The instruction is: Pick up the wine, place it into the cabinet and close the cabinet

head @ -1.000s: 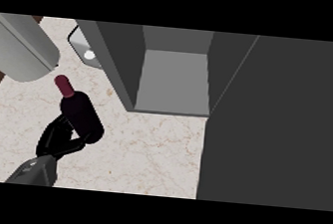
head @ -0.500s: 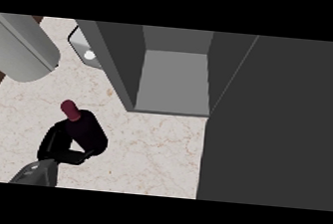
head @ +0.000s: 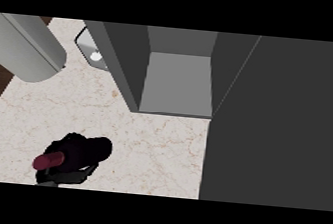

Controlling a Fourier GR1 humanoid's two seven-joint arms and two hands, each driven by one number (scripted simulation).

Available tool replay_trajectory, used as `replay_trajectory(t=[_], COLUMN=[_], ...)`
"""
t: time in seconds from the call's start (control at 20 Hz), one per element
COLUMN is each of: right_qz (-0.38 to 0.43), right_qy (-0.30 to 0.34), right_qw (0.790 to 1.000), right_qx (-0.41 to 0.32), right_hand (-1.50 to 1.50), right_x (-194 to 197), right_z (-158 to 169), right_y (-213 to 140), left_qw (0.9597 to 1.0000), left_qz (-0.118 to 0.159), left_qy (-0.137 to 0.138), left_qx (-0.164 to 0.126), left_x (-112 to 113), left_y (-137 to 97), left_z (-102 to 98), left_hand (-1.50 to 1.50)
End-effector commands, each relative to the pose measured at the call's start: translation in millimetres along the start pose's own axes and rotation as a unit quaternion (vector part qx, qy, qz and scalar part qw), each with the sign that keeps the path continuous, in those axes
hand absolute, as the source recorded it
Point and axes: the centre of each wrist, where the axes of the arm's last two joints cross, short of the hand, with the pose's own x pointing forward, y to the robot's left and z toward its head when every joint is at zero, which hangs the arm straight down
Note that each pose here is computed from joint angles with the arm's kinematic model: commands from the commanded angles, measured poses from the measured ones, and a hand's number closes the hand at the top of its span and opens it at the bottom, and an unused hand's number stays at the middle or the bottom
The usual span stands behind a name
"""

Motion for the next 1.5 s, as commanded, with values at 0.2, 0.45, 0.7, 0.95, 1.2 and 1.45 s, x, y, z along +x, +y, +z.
replay_trajectory(t=[0.2, 0.45, 0.7, 0.95, 1.2, 1.45], right_qz=[0.001, -0.004, -0.015, -0.007, -0.017, -0.006], right_qy=[0.007, 0.005, -0.006, -0.003, -0.002, -0.004], right_qw=[1.0, 1.0, 1.0, 1.0, 1.0, 1.0], right_qx=[0.003, -0.012, 0.004, 0.002, -0.003, 0.004], right_hand=[-1.5, -1.5, -1.5, -1.5, -1.5, -1.5], right_x=[-3.0, -4.5, -12.3, -24.8, -16.9, -3.4], right_z=[2.8, -1.5, -4.5, 0.5, -6.6, -10.5], right_y=[-7.0, 1.8, -3.1, -4.3, 3.0, 9.3], left_qw=[0.9951, 0.9932, 0.9933, 0.9917, 0.9894, 0.9896], left_qz=[0.09, 0.093, 0.088, 0.097, 0.106, 0.102], left_qy=[-0.017, -0.043, -0.038, -0.043, -0.059, -0.072], left_qx=[-0.038, -0.054, -0.065, -0.073, -0.08, -0.071], left_x=[-13.3, 17.9, 54.3, 90.8, 149.2, 155.2], left_y=[-32.6, -48.6, -70.0, -95.2, -125.1, -148.4], left_z=[39.3, 26.9, 39.1, 43.2, 24.5, -5.6], left_hand=[1.5, 1.5, 1.5, 1.5, 1.5, 1.5])
